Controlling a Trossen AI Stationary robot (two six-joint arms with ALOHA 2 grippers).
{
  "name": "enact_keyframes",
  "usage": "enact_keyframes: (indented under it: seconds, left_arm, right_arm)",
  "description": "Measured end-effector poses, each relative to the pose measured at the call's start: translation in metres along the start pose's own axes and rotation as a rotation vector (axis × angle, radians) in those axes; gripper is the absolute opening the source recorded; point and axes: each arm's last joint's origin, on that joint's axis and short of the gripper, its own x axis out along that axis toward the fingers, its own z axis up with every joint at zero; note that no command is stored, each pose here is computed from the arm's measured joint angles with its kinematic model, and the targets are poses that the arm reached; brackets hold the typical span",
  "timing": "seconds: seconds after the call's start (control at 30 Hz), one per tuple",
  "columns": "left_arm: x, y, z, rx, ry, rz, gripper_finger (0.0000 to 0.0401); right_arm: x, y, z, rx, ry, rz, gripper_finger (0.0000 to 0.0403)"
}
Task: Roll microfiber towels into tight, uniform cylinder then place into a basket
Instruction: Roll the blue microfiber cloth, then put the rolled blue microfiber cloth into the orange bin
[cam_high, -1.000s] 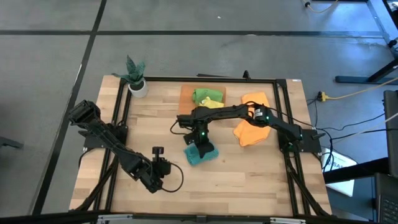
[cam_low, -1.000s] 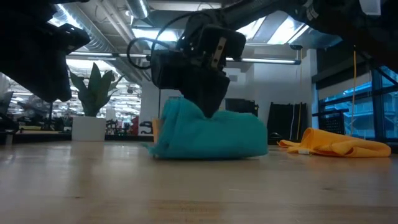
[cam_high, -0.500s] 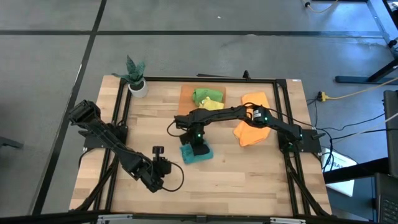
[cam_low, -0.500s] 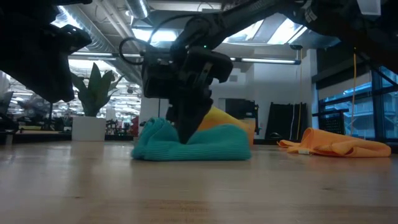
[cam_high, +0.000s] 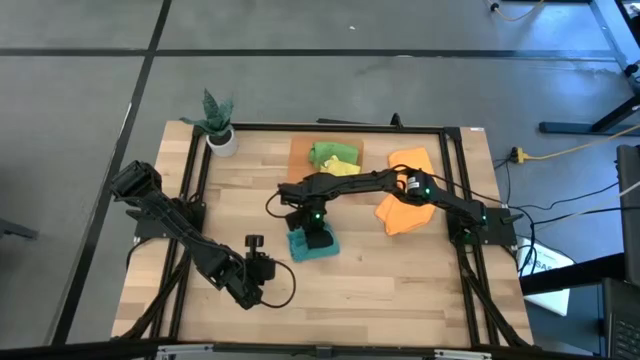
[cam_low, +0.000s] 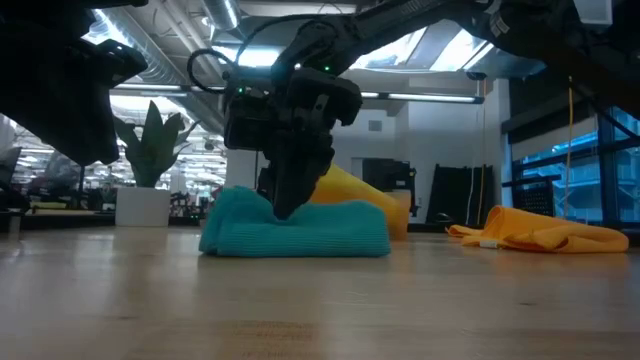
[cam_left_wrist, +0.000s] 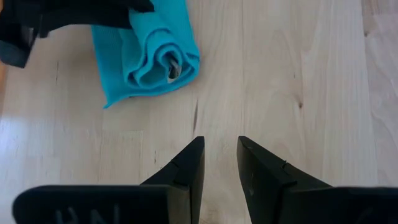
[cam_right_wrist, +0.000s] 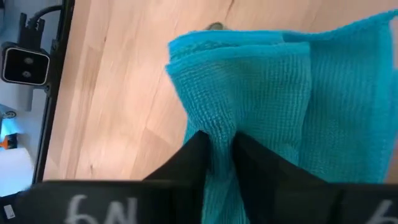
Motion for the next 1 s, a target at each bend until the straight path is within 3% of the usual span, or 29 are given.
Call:
enact_keyframes:
  seconds: [0.2, 0.4, 0.57, 0.63, 0.8, 1.0]
  left_arm:
    - [0.0, 0.0, 0.0, 0.0, 0.0, 0.0, 0.0086]
    - [0.0, 0.0, 0.0, 0.0, 0.0, 0.0, 0.0086]
    - [-0.001, -0.001, -0.001, 0.006, 0.0, -0.003, 0.0086]
    - [-0.001, -0.001, -0.001, 0.009, 0.002, -0.001, 0.0086]
    - [-0.001, -0.001, -0.001, 0.009, 0.003, 0.0, 0.0086]
    - [-0.002, -0.003, -0.002, 0.01, -0.003, -0.007, 0.0086]
  right_arm:
    - [-0.023, 0.013, 0.014, 0.003, 0.009, -0.073, 0.0135]
    - [-0.053, 0.034, 0.023, 0.033, 0.074, -0.189, 0.0151]
    - [-0.035, 0.066, 0.018, -0.025, 0.209, -0.158, 0.0143]
    - [-0.024, 0.077, 0.02, -0.083, 0.246, -0.218, 0.0139]
    - [-0.007, 0.093, 0.027, -0.159, 0.302, -0.495, 0.0134]
    - [0.004, 0.107, 0.03, -0.14, 0.284, -0.567, 0.0133]
